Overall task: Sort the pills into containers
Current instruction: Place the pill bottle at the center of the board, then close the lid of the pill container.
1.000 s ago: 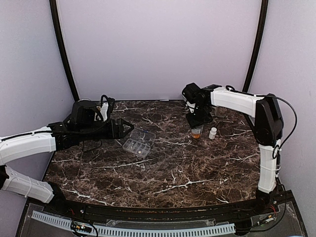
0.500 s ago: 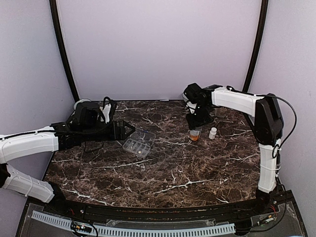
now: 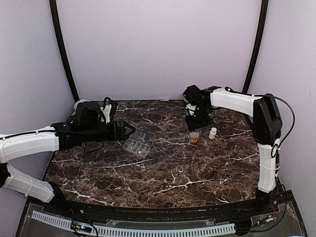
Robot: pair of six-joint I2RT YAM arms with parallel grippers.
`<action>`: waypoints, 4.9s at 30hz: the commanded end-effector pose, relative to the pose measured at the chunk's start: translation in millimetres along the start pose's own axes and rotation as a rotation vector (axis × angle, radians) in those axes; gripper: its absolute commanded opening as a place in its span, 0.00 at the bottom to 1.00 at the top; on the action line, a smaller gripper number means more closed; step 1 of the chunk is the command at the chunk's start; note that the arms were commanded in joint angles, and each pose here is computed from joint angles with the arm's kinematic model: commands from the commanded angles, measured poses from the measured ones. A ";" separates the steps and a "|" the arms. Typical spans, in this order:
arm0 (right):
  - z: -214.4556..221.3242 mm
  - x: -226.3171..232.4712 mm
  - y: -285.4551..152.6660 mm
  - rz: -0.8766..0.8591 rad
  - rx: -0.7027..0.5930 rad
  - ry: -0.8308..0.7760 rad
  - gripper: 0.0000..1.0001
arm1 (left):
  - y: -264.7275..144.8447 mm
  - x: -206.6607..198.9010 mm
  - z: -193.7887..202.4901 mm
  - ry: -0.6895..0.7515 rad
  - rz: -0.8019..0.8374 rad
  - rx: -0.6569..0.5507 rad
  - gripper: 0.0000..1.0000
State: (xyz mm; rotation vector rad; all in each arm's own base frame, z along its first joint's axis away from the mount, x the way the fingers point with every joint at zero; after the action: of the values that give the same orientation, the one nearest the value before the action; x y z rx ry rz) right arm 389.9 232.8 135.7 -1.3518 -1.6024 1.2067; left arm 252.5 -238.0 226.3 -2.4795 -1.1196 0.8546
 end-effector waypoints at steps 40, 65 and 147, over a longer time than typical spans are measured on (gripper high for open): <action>-54.4 -23.9 -97.4 0.074 -0.360 0.066 0.70 | -7.3 21.4 20.6 -0.060 -0.132 0.035 0.79; -60.5 120.1 -58.8 -0.390 -0.308 -0.091 0.33 | 4.7 60.5 92.2 -0.302 -0.275 0.153 0.36; -16.3 190.9 -4.7 -0.820 -0.176 -0.198 0.22 | 89.5 102.0 118.4 -0.405 -0.422 0.290 0.15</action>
State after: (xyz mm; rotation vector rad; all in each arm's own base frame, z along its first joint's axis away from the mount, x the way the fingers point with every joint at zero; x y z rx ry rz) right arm 373.5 413.4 110.6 -0.5681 -2.0653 0.7395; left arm 287.5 -227.1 62.0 -1.8501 -1.4330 1.3132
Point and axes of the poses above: each gripper's point midway between its finger pads, its own y axis out along the fingers, its own x axis along the line the jaws close on, z = x × y, the point moved 5 cm from there along -y, back along the fingers, and after that the axes turned 9 degrees about y, right-handed, at the moved point
